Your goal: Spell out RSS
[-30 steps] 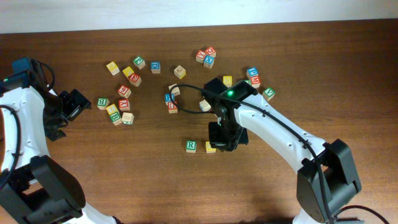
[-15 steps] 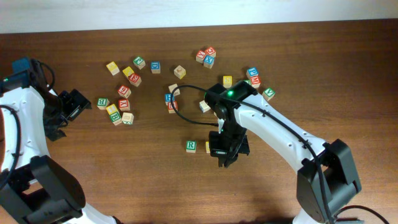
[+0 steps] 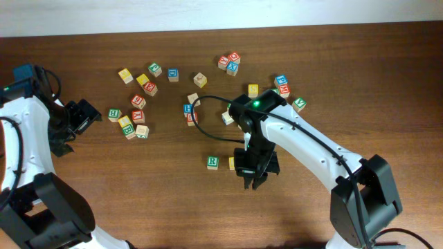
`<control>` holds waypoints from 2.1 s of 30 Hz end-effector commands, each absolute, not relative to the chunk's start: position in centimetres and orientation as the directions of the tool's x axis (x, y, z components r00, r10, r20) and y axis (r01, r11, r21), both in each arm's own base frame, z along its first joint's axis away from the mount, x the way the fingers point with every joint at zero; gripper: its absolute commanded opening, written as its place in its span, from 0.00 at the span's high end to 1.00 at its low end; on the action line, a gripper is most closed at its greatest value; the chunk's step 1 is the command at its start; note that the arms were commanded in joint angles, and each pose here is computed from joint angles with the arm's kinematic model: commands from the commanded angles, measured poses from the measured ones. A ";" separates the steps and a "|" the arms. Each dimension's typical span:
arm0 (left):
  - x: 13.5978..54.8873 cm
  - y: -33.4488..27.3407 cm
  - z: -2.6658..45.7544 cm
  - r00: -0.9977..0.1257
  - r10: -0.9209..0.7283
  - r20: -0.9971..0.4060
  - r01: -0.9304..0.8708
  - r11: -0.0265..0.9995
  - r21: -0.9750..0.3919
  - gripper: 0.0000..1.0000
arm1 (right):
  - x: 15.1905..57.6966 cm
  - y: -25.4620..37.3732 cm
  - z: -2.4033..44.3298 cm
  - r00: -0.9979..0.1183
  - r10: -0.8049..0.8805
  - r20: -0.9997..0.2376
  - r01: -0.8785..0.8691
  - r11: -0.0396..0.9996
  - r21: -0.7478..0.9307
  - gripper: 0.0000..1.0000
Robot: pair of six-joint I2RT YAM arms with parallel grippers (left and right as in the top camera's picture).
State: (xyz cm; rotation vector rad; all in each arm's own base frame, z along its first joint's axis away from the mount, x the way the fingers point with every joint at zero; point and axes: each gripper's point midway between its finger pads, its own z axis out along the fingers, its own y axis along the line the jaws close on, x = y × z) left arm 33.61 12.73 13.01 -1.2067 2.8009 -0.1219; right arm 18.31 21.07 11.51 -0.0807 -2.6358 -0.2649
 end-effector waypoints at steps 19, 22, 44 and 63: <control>33.8 12.9 14.1 -0.669 -0.739 -0.077 -0.729 0.673 -0.126 0.01 | 19.1 20.4 11.4 -0.902 -0.040 0.429 0.033 0.986 0.161 0.59; 33.8 12.9 14.1 -0.669 -0.739 -0.077 -0.729 0.673 -0.126 0.01 | 19.2 20.5 11.3 -0.904 -0.041 0.425 0.032 0.986 0.164 0.29; 33.8 12.9 14.1 -0.669 -0.739 -0.077 -0.729 0.673 -0.126 0.01 | 23.6 23.3 12.3 -0.959 -0.187 0.214 -0.115 0.943 0.311 0.02; 33.8 12.9 14.1 -0.669 -0.739 -0.077 -0.729 0.673 -0.126 0.01 | 27.7 25.9 15.0 -0.956 -0.293 -0.020 -0.279 0.882 0.380 0.02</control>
